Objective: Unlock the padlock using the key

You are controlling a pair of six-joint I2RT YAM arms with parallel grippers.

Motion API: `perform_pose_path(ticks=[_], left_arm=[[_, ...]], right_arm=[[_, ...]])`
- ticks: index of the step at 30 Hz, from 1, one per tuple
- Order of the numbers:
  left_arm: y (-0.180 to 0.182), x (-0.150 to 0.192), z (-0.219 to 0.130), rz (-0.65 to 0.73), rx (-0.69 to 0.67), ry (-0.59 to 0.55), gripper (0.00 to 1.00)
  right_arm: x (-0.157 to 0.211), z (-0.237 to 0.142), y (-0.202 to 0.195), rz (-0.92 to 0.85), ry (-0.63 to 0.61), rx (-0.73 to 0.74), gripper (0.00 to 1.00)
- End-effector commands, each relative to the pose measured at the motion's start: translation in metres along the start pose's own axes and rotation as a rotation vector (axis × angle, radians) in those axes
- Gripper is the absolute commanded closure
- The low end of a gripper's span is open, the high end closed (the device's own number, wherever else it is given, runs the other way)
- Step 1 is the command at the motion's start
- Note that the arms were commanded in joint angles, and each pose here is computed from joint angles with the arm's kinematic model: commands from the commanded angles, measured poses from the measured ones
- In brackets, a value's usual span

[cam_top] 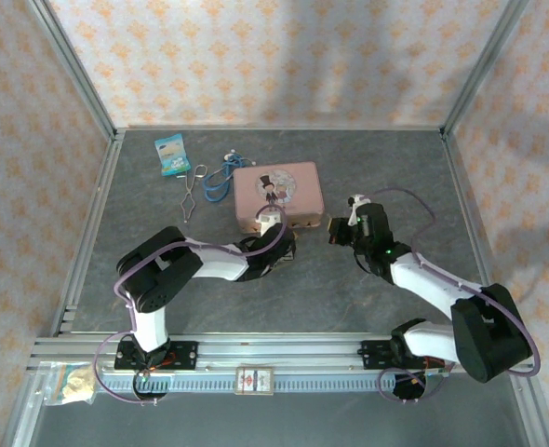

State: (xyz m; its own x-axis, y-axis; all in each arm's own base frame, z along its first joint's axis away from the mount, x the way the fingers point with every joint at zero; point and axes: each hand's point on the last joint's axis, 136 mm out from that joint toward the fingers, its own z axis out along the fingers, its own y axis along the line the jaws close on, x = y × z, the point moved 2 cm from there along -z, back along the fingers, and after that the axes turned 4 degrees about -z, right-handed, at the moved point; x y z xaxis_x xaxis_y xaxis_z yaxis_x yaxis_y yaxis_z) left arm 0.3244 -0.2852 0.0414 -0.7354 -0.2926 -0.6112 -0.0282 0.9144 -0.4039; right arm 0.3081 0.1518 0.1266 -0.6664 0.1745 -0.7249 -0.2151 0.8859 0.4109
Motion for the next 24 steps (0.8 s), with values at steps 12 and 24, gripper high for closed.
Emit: perform_pose_path(ticks=[12, 24], left_arm=[[-0.010, -0.015, 0.003, -0.215, 0.010, -0.103, 0.32], [0.006, -0.005, 0.037, -0.223, -0.156, -0.105, 0.52]], right_arm=[[-0.013, -0.004, 0.007, 0.017, -0.048, -0.028, 1.00], [-0.009, -0.006, 0.001, 0.007, -0.047, -0.002, 1.00]])
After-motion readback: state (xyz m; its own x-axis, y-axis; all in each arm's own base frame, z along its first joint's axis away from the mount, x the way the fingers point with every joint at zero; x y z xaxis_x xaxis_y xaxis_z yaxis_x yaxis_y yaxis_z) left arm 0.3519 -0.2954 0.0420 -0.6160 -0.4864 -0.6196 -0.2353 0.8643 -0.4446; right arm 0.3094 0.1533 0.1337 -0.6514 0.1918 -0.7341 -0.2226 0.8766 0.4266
